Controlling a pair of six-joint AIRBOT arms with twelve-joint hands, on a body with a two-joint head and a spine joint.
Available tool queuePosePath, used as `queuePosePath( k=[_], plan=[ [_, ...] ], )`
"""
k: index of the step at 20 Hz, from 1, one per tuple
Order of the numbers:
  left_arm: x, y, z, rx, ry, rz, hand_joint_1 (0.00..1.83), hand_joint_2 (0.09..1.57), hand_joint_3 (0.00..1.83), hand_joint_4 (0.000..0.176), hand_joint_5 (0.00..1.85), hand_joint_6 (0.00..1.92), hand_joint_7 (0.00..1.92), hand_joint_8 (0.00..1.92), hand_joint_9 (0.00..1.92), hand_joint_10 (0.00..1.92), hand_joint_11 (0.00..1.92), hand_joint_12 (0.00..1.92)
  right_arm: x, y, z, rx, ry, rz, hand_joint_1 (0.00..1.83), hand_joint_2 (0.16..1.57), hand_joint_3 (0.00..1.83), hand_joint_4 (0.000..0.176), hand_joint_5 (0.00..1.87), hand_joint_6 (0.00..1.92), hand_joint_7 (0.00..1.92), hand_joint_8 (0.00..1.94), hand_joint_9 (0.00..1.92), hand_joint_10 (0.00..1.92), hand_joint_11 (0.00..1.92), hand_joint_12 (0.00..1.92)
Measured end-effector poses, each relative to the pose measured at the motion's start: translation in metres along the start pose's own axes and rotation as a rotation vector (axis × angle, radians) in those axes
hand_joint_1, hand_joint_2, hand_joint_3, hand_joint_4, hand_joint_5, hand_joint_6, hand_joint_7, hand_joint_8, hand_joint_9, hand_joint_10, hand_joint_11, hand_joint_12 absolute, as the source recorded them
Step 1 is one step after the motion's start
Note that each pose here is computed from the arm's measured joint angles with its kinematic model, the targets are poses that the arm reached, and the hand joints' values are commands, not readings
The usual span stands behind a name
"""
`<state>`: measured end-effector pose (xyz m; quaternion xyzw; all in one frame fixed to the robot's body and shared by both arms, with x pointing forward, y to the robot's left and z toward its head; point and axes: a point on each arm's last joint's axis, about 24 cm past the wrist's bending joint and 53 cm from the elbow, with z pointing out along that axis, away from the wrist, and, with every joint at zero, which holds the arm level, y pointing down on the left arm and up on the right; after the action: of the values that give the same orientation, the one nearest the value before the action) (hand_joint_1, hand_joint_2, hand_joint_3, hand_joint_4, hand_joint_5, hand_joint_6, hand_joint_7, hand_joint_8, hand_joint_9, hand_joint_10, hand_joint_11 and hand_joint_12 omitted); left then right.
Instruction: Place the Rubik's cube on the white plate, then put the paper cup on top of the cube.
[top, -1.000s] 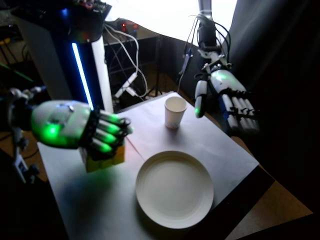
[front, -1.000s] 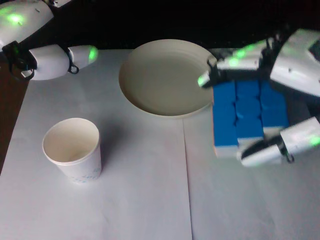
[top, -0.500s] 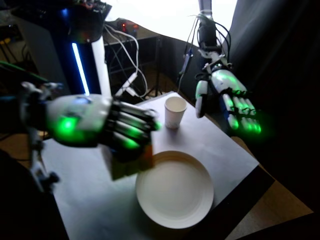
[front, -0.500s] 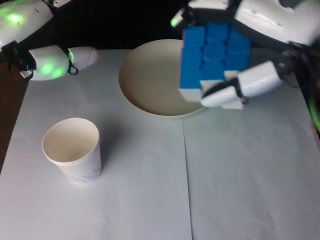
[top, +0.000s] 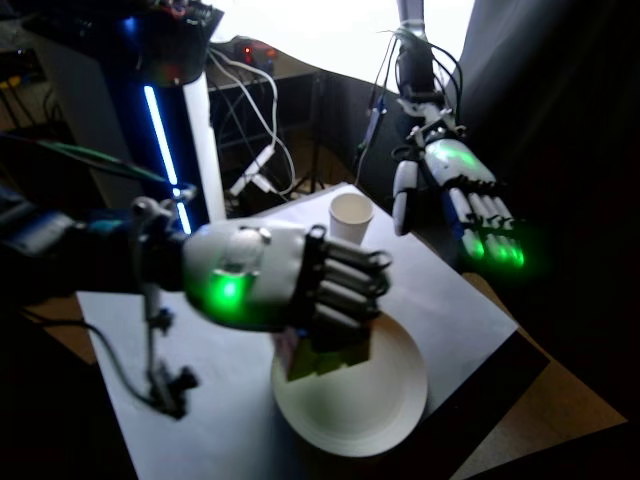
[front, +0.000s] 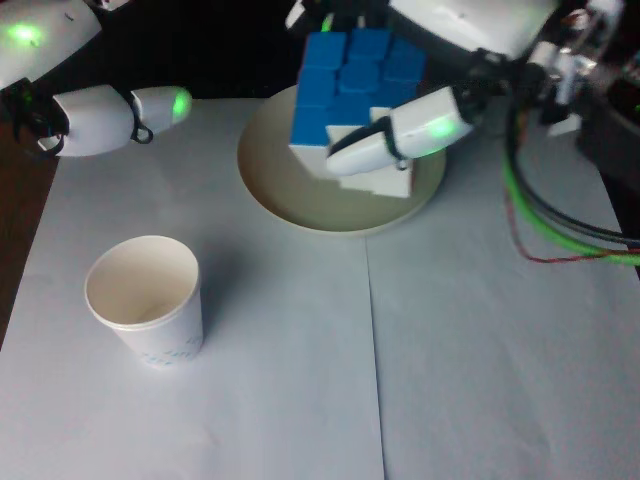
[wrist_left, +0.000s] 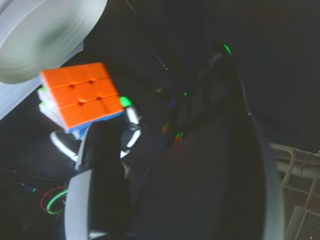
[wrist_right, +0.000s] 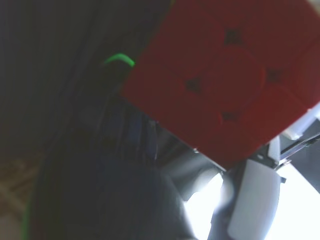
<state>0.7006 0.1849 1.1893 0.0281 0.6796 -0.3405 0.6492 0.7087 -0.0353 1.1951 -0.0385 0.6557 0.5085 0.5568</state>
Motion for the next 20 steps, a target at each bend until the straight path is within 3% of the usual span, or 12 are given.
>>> queuePosePath(
  k=[1,4,5,6,9,10,11,13,14,17,19,20],
  plan=[
    [0.0,0.0,0.0,-0.001,-0.002,-0.002,0.33,1.29,0.0,0.16,0.0,0.0,0.0,0.0,0.0,0.0,0.0,0.19,0.004,-0.003,0.005,0.011,-0.004,0.024,1.09,1.32,0.01,0.002,0.56,1.57,0.65,1.62,0.5,1.87,0.6,1.92],
    [0.0,0.0,0.0,0.0,-0.002,-0.003,0.38,1.31,0.0,0.08,0.0,0.0,0.0,0.0,0.0,0.0,0.0,0.06,0.011,-0.013,0.011,0.037,-0.03,0.099,1.08,1.34,0.0,0.003,0.53,1.6,0.63,1.63,0.42,1.81,0.49,1.92],
    [-0.001,0.0,0.0,-0.001,-0.003,-0.003,0.31,1.31,0.0,0.082,0.0,0.0,0.0,0.0,0.0,0.0,0.0,0.04,0.016,-0.025,0.009,0.064,-0.031,0.117,1.09,1.34,0.0,0.0,0.48,1.68,0.67,1.54,0.4,1.66,0.36,1.92],
    [-0.001,0.0,0.0,-0.001,-0.003,-0.003,0.34,1.32,0.0,0.091,0.0,0.0,0.0,0.0,0.0,0.0,0.0,0.01,0.02,-0.037,0.006,0.095,-0.033,0.137,1.17,1.21,0.0,0.0,0.21,1.28,0.42,1.32,0.36,1.59,0.33,1.92],
    [-0.001,0.001,0.0,-0.004,-0.005,-0.005,0.38,1.3,0.0,0.125,0.01,0.0,0.0,0.0,0.0,0.0,0.02,0.01,0.02,-0.059,-0.002,0.159,-0.042,0.173,1.08,1.2,0.0,0.0,0.2,0.69,0.31,0.68,0.34,1.38,0.46,1.88],
    [0.0,0.0,0.001,0.001,-0.004,-0.003,0.36,1.3,0.0,0.096,0.01,0.0,0.0,0.0,0.0,0.0,0.0,0.01,0.019,-0.061,-0.003,0.162,-0.046,0.17,1.03,1.21,0.0,0.0,0.21,0.51,0.34,0.42,0.18,1.2,0.05,1.87],
    [0.001,-0.001,0.001,0.004,-0.002,-0.002,0.36,1.3,0.0,0.089,0.0,0.0,0.0,0.0,0.0,0.0,0.0,0.0,0.019,-0.064,-0.004,0.171,-0.045,0.174,0.98,1.2,0.0,0.0,0.24,0.29,0.39,0.07,0.13,1.01,0.0,1.72],
    [0.001,-0.001,0.001,0.001,-0.002,-0.004,0.36,1.3,0.0,0.1,0.0,0.0,0.0,0.0,0.0,0.0,0.0,0.0,0.023,-0.067,-0.006,0.178,-0.042,0.184,0.94,1.19,0.0,0.0,0.25,0.21,0.37,0.02,0.09,0.98,0.0,1.65],
    [0.0,0.0,0.001,-0.001,-0.004,-0.007,0.4,1.29,0.0,0.12,0.01,0.0,0.0,0.0,0.0,0.0,0.0,0.0,0.027,-0.07,-0.008,0.186,-0.04,0.195,0.85,1.17,0.0,0.01,0.18,0.06,0.23,0.0,0.0,0.78,0.0,1.45],
    [0.0,0.0,0.001,-0.001,-0.005,-0.007,0.35,1.31,0.01,0.08,0.0,0.0,0.0,0.0,0.0,0.0,0.0,0.0,0.027,-0.072,-0.008,0.192,-0.045,0.204,0.69,1.17,0.0,0.038,0.01,0.0,0.01,0.0,0.03,0.26,0.0,1.64],
    [0.0,0.0,0.001,-0.001,-0.006,-0.008,0.33,1.29,0.0,0.111,0.0,0.0,0.0,0.0,0.0,0.0,0.01,0.01,0.027,-0.072,-0.008,0.193,-0.046,0.204,0.65,1.15,0.0,0.106,0.0,0.0,0.0,0.0,0.01,0.09,0.0,1.6],
    [0.0,0.0,0.001,-0.001,-0.006,-0.008,0.36,1.3,0.0,0.092,0.01,0.0,0.0,0.0,0.0,0.0,0.0,0.0,0.027,-0.073,-0.008,0.195,-0.047,0.206,0.63,1.17,0.0,0.09,0.0,0.0,0.0,0.0,0.0,0.0,0.0,0.06]
  ],
)
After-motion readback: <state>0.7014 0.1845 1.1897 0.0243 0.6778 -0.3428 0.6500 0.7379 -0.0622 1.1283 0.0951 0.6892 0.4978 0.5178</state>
